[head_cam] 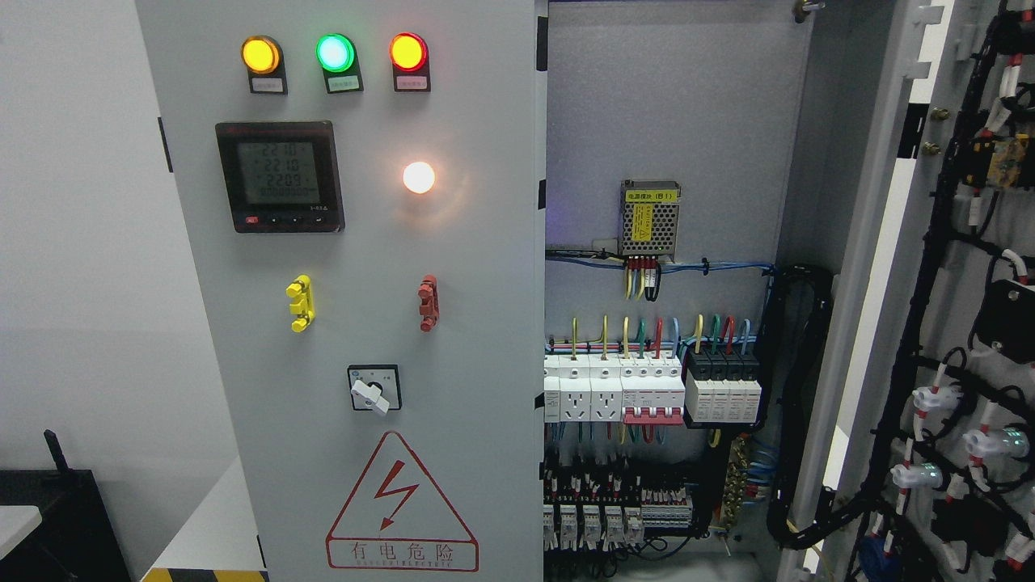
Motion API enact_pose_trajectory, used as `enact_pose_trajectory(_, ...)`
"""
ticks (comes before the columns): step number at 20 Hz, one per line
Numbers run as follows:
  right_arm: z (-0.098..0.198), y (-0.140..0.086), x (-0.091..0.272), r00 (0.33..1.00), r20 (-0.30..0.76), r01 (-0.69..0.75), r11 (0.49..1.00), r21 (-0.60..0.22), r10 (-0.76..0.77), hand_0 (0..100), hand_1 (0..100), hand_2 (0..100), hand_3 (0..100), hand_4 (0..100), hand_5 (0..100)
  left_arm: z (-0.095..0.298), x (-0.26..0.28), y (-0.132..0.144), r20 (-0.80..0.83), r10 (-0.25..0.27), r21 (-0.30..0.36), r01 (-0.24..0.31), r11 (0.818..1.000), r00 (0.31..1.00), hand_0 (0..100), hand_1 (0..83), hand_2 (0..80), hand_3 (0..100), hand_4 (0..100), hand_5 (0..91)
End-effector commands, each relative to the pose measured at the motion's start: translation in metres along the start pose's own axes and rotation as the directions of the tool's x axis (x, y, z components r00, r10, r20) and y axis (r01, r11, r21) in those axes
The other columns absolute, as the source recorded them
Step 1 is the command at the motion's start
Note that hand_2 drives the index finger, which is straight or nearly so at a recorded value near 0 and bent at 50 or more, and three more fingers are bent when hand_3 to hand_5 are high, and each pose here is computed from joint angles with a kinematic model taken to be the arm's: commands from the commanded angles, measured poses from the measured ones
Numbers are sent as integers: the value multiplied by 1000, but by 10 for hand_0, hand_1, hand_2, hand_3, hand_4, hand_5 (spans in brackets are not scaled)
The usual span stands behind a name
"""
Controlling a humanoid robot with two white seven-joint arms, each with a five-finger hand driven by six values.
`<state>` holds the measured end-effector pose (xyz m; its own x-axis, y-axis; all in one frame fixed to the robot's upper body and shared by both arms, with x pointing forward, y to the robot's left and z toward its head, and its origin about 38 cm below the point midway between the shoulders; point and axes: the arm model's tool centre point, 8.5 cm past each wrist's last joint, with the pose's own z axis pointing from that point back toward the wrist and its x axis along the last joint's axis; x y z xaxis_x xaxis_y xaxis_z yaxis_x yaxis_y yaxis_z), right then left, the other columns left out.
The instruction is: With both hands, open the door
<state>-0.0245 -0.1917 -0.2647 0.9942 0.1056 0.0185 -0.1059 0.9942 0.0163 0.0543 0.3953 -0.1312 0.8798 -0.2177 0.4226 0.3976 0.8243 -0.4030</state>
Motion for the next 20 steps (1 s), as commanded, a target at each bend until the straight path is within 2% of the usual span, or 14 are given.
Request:
enact_pose_trajectory(1, 0, 0, 0, 1000, 0, 0, 1000, 0, 0, 106, 0, 0, 0, 0, 0, -85, -89, -41, -71, 304, 124, -294, 948, 950, 0, 0, 0, 0, 30, 0)
enact_pose_trajectory(4, 0, 0, 0, 1000, 0, 0, 1000, 0, 0, 107, 0, 0, 0, 0, 0, -114, -94, -63, -92, 327, 124, -315, 941, 940, 0, 0, 0, 0, 31, 0)
enact_pose_trajectory(7, 0, 0, 0, 1000, 0, 0, 1000, 0, 0, 106, 0, 0, 0, 0, 0, -139, -92, -86, -114, 370, 137, -354, 925, 922, 0, 0, 0, 0, 30, 0)
enact_pose_trajectory(10, 0, 0, 0, 1000, 0, 0, 1000, 0, 0, 107, 0, 0, 0, 0, 0, -161, -89, -115, -140, 368, 144, -349, 926, 919, 0, 0, 0, 0, 30, 0)
enact_pose_trajectory(13, 0, 0, 0, 1000, 0, 0, 1000, 0, 0, 107, 0, 0, 0, 0, 0, -172, -93, -135, -187, 358, 185, -325, 928, 915, 0, 0, 0, 0, 30, 0)
enact_pose_trajectory(17, 0, 0, 0, 1000, 0, 0, 1000, 0, 0, 106, 0, 0, 0, 0, 0, -175, -93, -134, -190, 363, 250, -312, 917, 912, 0, 0, 0, 0, 30, 0)
enact_pose_trajectory(20, 0, 0, 0, 1000, 0, 0, 1000, 0, 0, 106, 0, 0, 0, 0, 0, -174, -94, -132, -186, 370, 261, -317, 912, 910, 0, 0, 0, 0, 30, 0)
